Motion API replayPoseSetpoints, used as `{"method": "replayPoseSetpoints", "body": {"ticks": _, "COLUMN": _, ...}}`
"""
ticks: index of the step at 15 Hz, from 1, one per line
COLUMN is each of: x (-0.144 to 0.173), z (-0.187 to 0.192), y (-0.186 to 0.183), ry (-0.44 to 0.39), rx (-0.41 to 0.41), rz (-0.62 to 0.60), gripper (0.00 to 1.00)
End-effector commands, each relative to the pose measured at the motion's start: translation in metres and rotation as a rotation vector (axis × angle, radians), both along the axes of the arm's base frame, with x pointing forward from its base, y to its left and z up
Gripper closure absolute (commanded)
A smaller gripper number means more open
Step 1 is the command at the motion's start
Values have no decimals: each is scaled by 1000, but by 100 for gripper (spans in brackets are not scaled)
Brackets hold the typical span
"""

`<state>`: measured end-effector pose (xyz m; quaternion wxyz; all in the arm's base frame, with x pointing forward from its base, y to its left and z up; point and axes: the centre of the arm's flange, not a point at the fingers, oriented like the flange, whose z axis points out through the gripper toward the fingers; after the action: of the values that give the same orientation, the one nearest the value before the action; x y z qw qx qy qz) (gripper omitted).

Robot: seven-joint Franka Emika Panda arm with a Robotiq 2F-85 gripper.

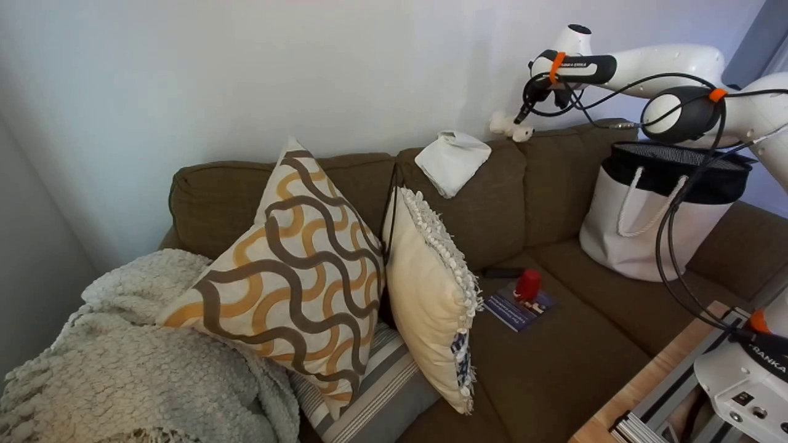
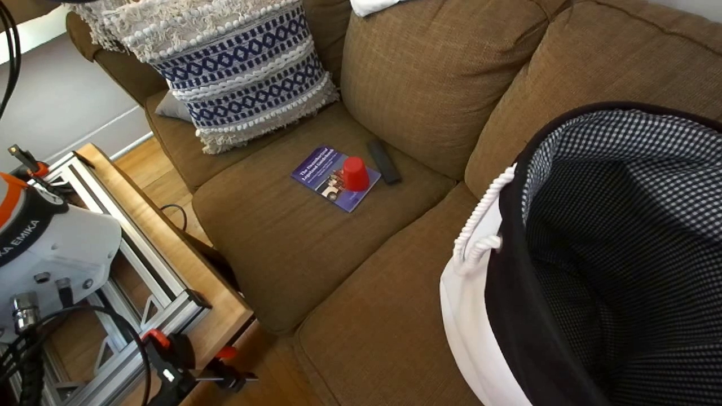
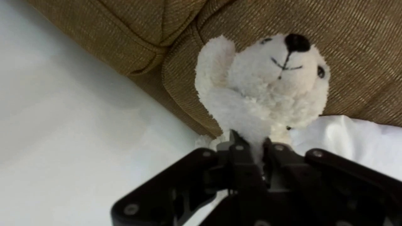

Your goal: Pick up the plush toy from the sofa seat and place it on top of the sofa back

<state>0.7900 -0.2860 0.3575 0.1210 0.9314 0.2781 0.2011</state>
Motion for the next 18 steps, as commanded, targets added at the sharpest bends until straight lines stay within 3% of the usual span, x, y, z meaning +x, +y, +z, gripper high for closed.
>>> {"method": "replayPoseSetpoints", "body": {"ticks": 1, "x": 70, "z": -5, "y": -28, "ry": 25, "rx": 40, "rz": 73, "gripper": 97}}
{"method": "replayPoseSetpoints", "body": {"ticks": 7, "x": 67, "z": -14, "y": -26, "ry": 93, "rx": 22, "rz": 150, "gripper": 97}}
{"method": "replayPoseSetpoints", "body": {"ticks": 8, "x": 67, "z": -14, "y": -25, "ry": 104, "rx": 16, "rz": 164, "gripper": 65}}
{"method": "replayPoseSetpoints", "body": {"ticks": 10, "x": 67, "z": -15, "y": -23, "ry": 118, "rx": 11, "rz": 189, "gripper": 59}}
{"method": "replayPoseSetpoints", "body": {"ticks": 16, "x": 67, "z": -18, "y": -20, "ry": 145, "rx": 32, "rz": 211, "gripper": 12}}
{"method": "replayPoseSetpoints", "body": {"ticks": 18, "x": 66, "z": -11, "y": -19, "ry": 149, "rx": 35, "rz": 190, "gripper": 1}}
